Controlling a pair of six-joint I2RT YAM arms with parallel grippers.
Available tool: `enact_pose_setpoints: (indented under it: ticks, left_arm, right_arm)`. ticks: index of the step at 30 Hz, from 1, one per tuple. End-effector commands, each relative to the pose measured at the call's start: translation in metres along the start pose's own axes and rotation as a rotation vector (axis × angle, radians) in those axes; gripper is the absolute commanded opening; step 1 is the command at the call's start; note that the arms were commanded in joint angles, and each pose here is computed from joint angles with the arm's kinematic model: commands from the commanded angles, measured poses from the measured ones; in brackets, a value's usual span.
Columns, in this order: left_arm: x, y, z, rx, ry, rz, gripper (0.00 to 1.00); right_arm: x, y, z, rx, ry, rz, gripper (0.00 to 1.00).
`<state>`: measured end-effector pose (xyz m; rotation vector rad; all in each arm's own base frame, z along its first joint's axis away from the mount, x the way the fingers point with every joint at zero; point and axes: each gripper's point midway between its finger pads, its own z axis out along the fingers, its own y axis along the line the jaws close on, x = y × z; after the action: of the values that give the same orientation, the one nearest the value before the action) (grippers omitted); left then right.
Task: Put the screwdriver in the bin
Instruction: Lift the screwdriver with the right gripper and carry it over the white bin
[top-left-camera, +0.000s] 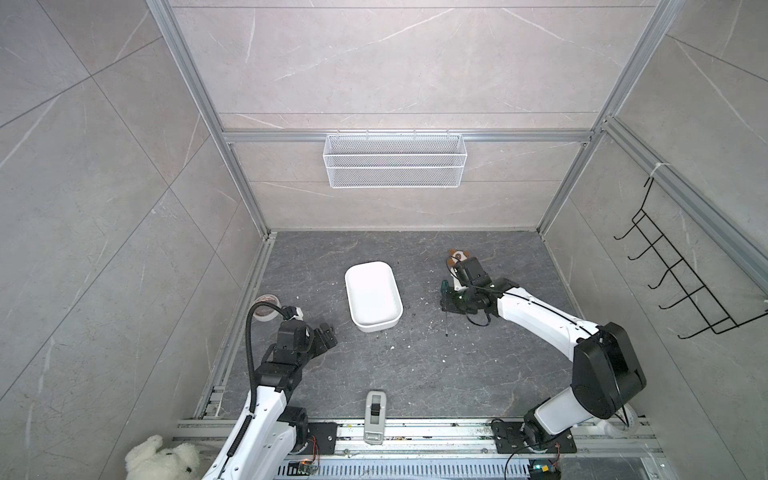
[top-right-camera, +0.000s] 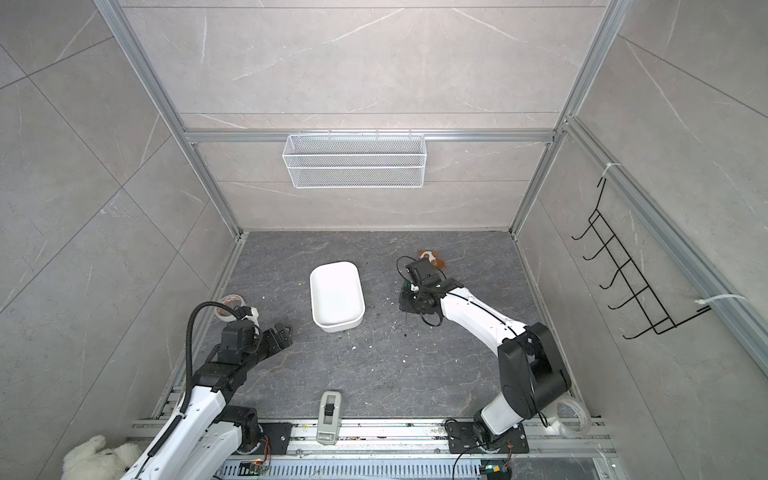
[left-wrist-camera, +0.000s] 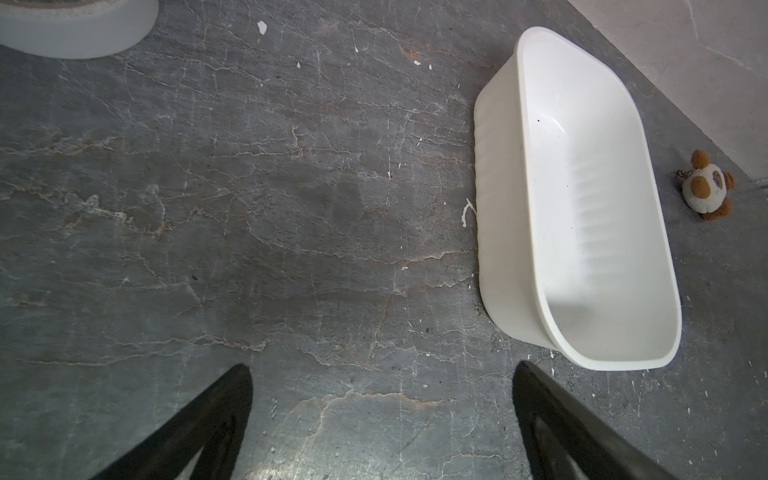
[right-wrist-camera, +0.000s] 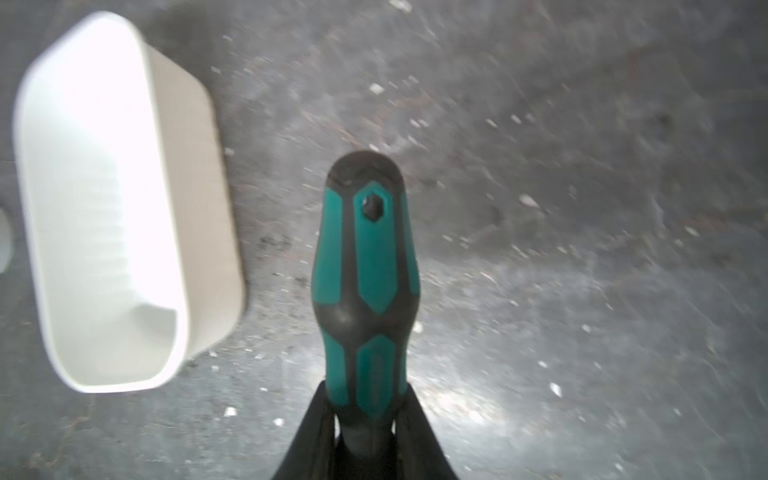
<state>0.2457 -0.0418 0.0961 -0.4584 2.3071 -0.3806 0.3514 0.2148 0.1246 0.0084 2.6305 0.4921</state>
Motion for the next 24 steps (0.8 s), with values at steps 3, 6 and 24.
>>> enact_pose_setpoints:
  ticks: [3,6,24]
  left_arm:
    - [-0.006,-0.001,-0.002,0.004,-0.027,-0.013,1.0]
    - [-0.006,-0.002,-0.002,0.006,-0.029,-0.013,1.0]
    - [-0.01,-0.003,-0.002,0.009,-0.042,-0.004,1.0]
  right_arm:
    - [-0.016,0.057,0.01,-0.053,0.001,-0.072,0.14]
    - [-0.022,0.085,0.024,-0.064,0.012,-0.114,0.14]
    - [-0.006,0.2,0.134,-0.065,0.166,-0.266,0.15]
